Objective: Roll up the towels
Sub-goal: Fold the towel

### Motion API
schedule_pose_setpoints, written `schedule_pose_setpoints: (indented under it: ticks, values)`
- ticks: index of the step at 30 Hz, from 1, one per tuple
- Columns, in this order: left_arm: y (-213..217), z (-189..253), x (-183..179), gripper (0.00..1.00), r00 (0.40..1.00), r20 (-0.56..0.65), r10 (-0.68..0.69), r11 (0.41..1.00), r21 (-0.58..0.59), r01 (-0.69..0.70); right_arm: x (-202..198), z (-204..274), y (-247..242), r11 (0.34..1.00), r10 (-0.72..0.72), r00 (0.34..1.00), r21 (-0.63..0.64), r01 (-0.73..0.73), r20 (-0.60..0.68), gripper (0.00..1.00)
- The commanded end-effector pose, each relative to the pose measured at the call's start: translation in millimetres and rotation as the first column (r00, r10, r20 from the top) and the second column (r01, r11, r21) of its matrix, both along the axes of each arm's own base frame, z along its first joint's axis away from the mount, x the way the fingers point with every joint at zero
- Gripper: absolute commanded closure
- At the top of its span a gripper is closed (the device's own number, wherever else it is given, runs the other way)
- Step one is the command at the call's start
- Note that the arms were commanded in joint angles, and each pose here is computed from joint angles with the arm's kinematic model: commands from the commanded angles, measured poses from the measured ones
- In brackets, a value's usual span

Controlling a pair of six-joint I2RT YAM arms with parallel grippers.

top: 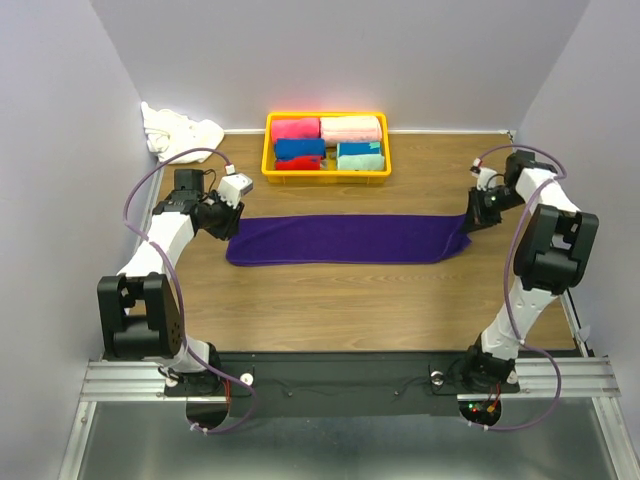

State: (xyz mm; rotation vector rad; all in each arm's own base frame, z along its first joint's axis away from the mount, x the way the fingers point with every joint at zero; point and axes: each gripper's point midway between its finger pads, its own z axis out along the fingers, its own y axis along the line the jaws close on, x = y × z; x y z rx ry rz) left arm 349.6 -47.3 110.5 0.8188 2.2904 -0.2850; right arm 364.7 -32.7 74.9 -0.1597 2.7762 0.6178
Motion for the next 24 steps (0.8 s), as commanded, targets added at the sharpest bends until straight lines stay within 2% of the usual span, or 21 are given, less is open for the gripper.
schedule_pose_setpoints:
  ticks: [1, 9, 12, 24]
  values:
    - [-4.9, 12.8, 2.8, 0.63, 0.999, 0.032, -0.013, 1.0, -0.021, 0.014, -1.8, 35.8, 49.6, 0.983, 0.118, 0.99, 0.133, -0.127, 0.071, 0.99]
    - [-7.4, 11.7, 2.7, 0.62, 1.0, 0.019, 0.01, 0.999, -0.048, -0.009, -11.5, 43.7, 131.0, 0.936, 0.279, 0.957, 0.199, -0.29, 0.082, 0.99]
    - [-8.4, 12.8, 3.4, 0.59, 1.0, 0.018, 0.013, 0.998, -0.058, -0.012, -11.2, 41.9, 149.6, 0.926, 0.302, 0.95, 0.21, -0.313, 0.081, 0.99]
    - [-7.0, 16.1, 7.0, 0.59, 1.0, 0.014, 0.02, 0.997, -0.073, -0.019, -15.6, 20.8, 234.4, 0.871, 0.405, 0.913, 0.283, -0.401, 0.048, 0.99]
